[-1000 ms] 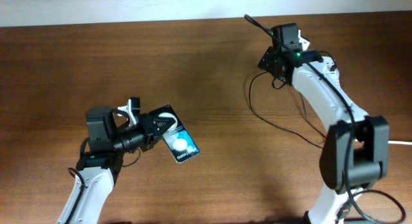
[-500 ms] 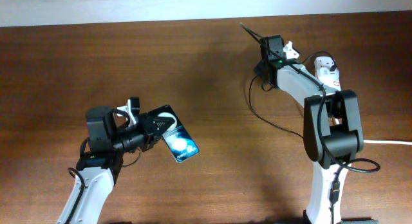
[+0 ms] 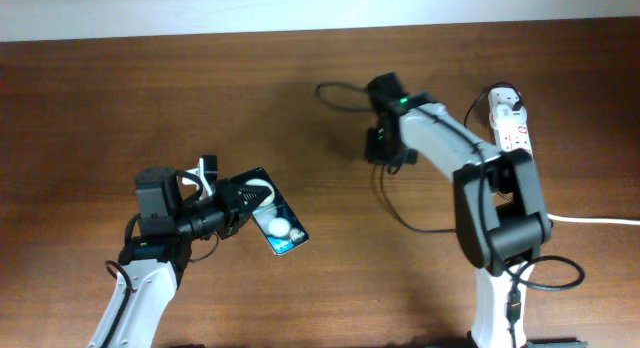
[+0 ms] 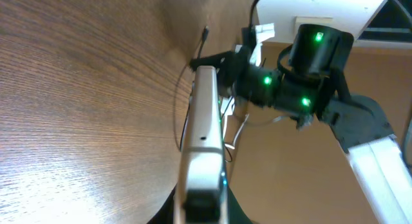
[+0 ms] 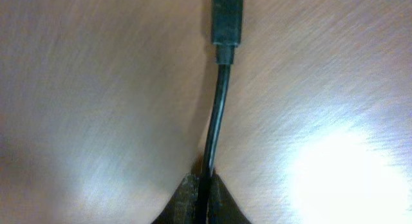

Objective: Plug charger to phone and switch on socket
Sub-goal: 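Grasp the black USB-C cable end near the power strip with right gripper, then carry the cable plug with the right gripper toward the phone's bottom port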

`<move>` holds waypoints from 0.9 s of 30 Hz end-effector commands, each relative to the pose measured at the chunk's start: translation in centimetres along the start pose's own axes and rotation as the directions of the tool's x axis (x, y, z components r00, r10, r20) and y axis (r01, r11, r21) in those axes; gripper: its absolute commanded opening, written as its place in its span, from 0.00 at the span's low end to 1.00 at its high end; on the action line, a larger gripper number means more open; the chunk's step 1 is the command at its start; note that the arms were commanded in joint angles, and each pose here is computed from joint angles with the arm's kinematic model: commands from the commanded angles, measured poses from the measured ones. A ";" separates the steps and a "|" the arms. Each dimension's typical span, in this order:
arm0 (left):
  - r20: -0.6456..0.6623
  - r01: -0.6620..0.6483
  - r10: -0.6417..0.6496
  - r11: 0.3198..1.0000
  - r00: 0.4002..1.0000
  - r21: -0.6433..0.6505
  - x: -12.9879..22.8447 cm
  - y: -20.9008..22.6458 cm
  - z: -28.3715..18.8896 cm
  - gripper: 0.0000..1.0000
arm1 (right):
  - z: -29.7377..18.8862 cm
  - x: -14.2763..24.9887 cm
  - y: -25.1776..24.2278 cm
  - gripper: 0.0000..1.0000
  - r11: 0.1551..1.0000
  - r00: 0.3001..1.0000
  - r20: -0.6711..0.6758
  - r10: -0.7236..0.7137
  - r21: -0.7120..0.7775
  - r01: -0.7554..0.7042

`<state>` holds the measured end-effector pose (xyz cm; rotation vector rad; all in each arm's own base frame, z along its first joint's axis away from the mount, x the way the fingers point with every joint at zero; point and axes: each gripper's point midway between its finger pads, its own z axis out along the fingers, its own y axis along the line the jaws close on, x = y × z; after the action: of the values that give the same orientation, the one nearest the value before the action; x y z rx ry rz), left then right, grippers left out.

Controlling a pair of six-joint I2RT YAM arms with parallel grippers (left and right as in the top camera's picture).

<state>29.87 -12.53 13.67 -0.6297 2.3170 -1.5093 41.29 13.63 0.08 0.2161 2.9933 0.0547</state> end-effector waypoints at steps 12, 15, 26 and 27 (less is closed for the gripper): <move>-0.001 -0.028 0.028 1.000 1.000 0.014 -0.1 -0.5 -0.1 0.00 | -1.2 -2.2 0.2 0.50 0.992 0.986 0.166 -0.015 0.128 -0.007; -0.001 -0.027 0.027 1.000 1.000 0.014 -0.1 -0.5 -0.1 0.00 | -1.1 -1.6 0.9 0.43 0.996 0.990 0.137 -0.015 0.090 0.003; -0.032 -0.026 0.027 0.999 0.999 0.038 0.4 -0.9 -0.1 0.00 | -2.4 -1.9 1.2 0.04 0.998 0.990 0.142 -0.009 0.064 0.000; -0.034 -0.026 0.027 0.999 0.999 0.040 0.4 -0.9 -0.1 0.00 | -3.3 -1.8 1.4 0.04 0.999 0.990 0.139 -0.009 0.049 0.002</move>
<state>29.86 -12.54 13.69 -0.6274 2.3167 -1.5097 42.28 14.07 0.60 0.2062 2.8929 -0.1034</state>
